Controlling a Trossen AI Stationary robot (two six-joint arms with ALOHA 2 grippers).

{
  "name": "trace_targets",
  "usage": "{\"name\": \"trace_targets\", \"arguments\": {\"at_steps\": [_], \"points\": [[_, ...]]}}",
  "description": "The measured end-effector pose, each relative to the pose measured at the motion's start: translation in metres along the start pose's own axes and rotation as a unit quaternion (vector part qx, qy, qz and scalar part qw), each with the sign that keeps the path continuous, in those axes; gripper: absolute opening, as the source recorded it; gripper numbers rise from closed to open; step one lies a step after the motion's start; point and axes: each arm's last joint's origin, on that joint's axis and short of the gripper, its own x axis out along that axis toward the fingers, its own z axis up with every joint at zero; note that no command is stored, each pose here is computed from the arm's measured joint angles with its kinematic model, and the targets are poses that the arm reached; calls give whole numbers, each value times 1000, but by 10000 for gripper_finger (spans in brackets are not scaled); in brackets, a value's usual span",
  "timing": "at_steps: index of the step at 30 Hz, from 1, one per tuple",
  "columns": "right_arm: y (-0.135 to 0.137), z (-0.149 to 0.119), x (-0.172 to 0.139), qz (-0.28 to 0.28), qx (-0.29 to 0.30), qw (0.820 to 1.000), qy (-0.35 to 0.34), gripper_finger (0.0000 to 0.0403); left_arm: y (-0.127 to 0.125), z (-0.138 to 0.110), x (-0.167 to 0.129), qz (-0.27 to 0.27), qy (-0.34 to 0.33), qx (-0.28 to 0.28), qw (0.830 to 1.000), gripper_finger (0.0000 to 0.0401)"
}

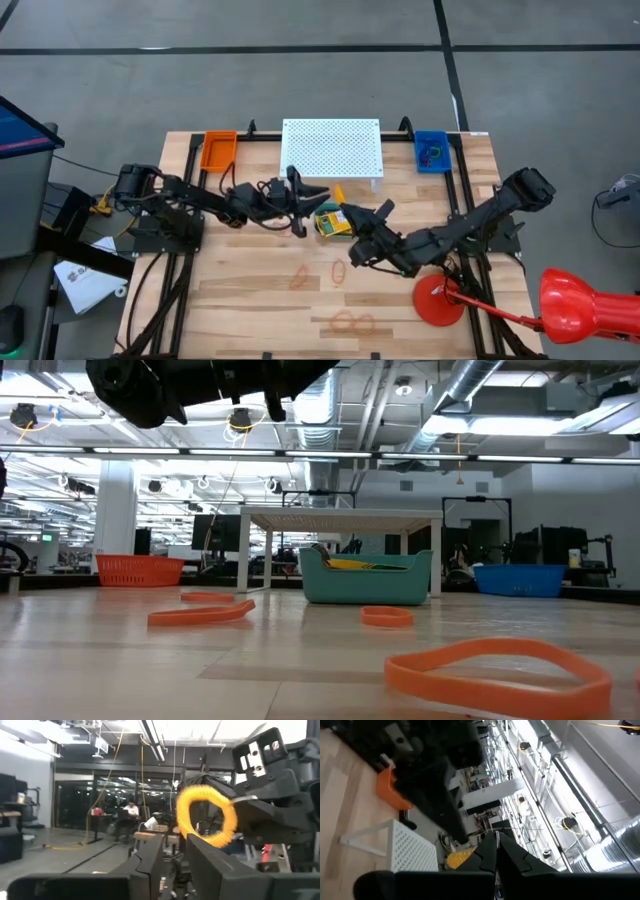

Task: Pick & Place Office Desk Supplies
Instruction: Put the yellow keychain into the blue bin

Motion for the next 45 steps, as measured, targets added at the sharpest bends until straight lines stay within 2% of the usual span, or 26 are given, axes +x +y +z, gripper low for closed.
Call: {"name": "trace_targets", "arguments": {"at_steps": [5, 10, 14, 18, 22, 23, 26, 31, 34, 36, 45], "points": [[8, -9, 7, 15, -20, 999, 40, 1, -8, 17, -6, -16, 29, 70, 997, 97], [2, -32, 26, 13, 7, 994, 108, 0, -24, 53, -24, -56, 54, 129, 989, 98], [-10, -64, 43, -6, 27, 981, 194, 0, -33, 79, -43, -86, 75, 146, 983, 98], [-27, -106, 53, -31, 98, 959, 263, 0, -38, 95, -60, -99, 88, 146, 980, 99], [-47, -151, 59, -38, 222, 923, 311, 0, -43, 101, -67, -114, 90, 156, 977, 99], [-52, -162, 60, -31, 261, 910, 321, 0, -44, 101, -68, -116, 90, 159, 976, 99], [-62, -201, 69, -13, 357, 856, 374, 0, -44, 100, -67, -115, 93, 162, 976, 99], [-63, -267, 81, 5, 421, 757, 500, 0, -42, 98, -66, -109, 95, 164, 976, 99], [-56, -294, 88, 31, 428, 712, 556, 0, -42, 98, -66, -109, 95, 164, 976, 99], [-48, -306, 93, 36, 413, 696, 587, 0, -42, 98, -66, -109, 95, 164, 976, 99], [-6, -349, 119, 32, 309, 661, 683, 0, -43, 98, -66, -112, 96, 164, 975, 99]]}}
